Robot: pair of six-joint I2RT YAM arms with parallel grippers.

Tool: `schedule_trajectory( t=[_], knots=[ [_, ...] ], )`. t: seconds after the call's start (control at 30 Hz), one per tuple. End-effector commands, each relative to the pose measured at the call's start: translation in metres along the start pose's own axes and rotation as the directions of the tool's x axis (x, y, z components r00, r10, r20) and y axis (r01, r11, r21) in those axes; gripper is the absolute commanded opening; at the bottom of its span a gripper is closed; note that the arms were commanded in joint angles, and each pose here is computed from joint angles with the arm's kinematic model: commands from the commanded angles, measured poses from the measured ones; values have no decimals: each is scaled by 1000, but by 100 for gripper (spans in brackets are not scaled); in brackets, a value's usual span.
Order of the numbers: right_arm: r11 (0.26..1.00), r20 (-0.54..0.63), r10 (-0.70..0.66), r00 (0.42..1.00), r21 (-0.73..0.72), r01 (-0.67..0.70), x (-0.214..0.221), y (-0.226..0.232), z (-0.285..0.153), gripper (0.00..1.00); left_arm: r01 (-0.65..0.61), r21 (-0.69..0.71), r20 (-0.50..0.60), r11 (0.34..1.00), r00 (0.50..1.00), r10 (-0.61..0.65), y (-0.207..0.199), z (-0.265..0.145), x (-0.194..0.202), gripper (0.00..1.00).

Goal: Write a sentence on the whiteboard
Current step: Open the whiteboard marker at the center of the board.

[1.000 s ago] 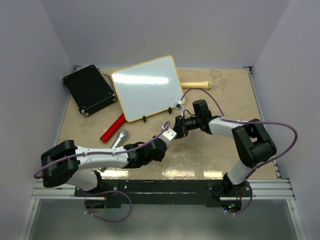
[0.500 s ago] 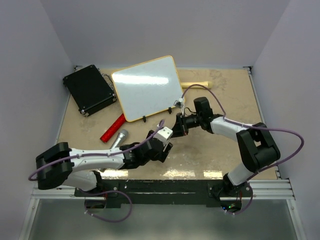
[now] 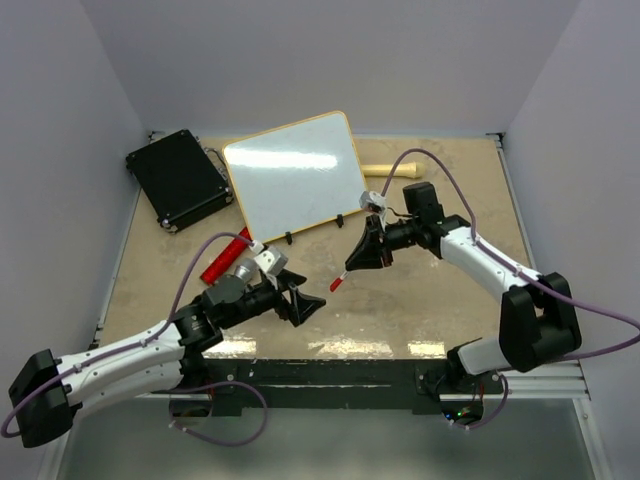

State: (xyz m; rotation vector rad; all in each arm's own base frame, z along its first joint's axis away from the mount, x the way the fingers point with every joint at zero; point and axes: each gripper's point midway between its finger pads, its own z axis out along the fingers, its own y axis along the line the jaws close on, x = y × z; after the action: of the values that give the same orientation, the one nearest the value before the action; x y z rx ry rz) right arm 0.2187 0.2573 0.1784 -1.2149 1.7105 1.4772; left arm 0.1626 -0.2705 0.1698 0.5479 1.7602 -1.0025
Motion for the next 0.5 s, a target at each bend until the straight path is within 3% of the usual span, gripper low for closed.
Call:
schedule_trajectory(
  t=[0.0,0.13,0.3,0.47],
  knots=[
    [975,16,-199,980,-96,200,-9,31,-3,0,17,202,-21,979,1000,-13,-37,6,-3,86],
    [935,32,-322,946,-146,323,-4,43,-3,0,30,316,-68,948,998,-9,-56,11,5,85],
    [909,33,-366,930,-200,365,5,55,-1,0,44,363,-92,931,996,-11,-63,20,7,82],
    [896,38,-382,923,-228,380,7,64,0,0,57,367,-111,928,994,-17,-63,29,9,73]
  ],
)
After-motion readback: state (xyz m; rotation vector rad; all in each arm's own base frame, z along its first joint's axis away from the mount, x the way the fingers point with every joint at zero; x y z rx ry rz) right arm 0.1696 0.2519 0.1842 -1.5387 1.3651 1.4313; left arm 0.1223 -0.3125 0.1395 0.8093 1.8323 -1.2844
